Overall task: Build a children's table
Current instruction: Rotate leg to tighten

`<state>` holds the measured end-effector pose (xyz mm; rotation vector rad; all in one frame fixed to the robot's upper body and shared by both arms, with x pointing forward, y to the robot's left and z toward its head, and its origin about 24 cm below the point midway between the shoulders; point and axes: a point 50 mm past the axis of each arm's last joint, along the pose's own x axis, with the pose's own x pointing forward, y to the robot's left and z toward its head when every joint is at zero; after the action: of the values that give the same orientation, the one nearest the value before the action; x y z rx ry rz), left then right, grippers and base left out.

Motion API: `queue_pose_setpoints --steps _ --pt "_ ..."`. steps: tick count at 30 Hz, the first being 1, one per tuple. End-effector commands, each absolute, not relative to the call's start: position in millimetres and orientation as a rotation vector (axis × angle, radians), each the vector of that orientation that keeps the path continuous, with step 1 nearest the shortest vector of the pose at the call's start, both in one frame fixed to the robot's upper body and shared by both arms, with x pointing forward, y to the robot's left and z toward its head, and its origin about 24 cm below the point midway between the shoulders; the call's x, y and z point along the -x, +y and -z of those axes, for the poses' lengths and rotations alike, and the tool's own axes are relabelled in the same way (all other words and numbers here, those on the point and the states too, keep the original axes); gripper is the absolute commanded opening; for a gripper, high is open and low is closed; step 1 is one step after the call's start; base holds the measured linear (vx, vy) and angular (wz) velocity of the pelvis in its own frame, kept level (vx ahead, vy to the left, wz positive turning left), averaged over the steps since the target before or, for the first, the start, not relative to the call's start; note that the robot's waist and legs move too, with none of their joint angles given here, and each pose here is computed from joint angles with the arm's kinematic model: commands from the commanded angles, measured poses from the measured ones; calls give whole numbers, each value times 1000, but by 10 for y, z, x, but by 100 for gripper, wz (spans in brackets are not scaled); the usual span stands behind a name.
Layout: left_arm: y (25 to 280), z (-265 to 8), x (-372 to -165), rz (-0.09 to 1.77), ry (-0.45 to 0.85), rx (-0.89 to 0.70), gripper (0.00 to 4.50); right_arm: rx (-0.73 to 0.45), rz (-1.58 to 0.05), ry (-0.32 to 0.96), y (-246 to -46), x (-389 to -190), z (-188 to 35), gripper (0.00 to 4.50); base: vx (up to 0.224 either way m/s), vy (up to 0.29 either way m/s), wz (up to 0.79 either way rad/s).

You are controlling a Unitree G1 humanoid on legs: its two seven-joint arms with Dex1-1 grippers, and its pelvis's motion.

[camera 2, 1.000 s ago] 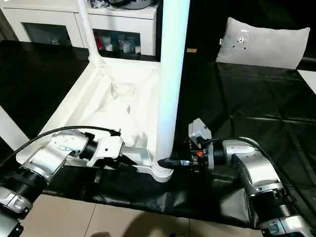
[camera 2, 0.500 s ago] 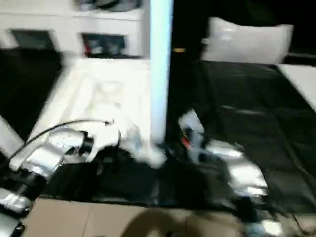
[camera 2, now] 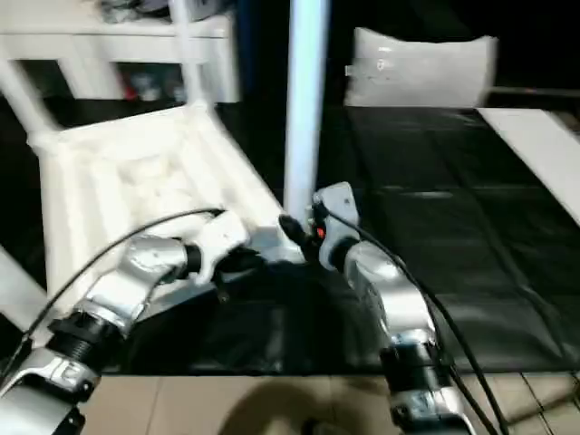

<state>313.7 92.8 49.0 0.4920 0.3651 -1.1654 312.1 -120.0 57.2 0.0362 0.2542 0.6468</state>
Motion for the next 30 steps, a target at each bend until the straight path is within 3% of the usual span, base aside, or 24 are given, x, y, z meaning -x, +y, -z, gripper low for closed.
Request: queue_pose_setpoints --steps 1,8,9,14,18,30 --pt "865 -503 -3104 1223 341 -562 0 -36 -714 224 -1156 -3086 -613 308 0 0 0" --pt "1020 -463 -3063 1286 353 -611 0 23 -778 165 -1541 -3064 -681 363 0 0 0" --pt "1086 -456 -3050 1323 364 -628 0 64 -903 182 -1664 -2993 -714 376 0 0 0" --pt "1134 -465 -3019 1408 347 -665 0 108 -1054 217 -1752 -2909 -751 391 0 0 0" --pt "1186 -480 -2913 1592 339 -730 0 142 -1240 268 -1788 -2848 -768 354 0 0 0" --pt "1186 -460 -2802 1735 335 -778 0 55 -1423 299 -1637 -2743 -735 245 0 0 0"
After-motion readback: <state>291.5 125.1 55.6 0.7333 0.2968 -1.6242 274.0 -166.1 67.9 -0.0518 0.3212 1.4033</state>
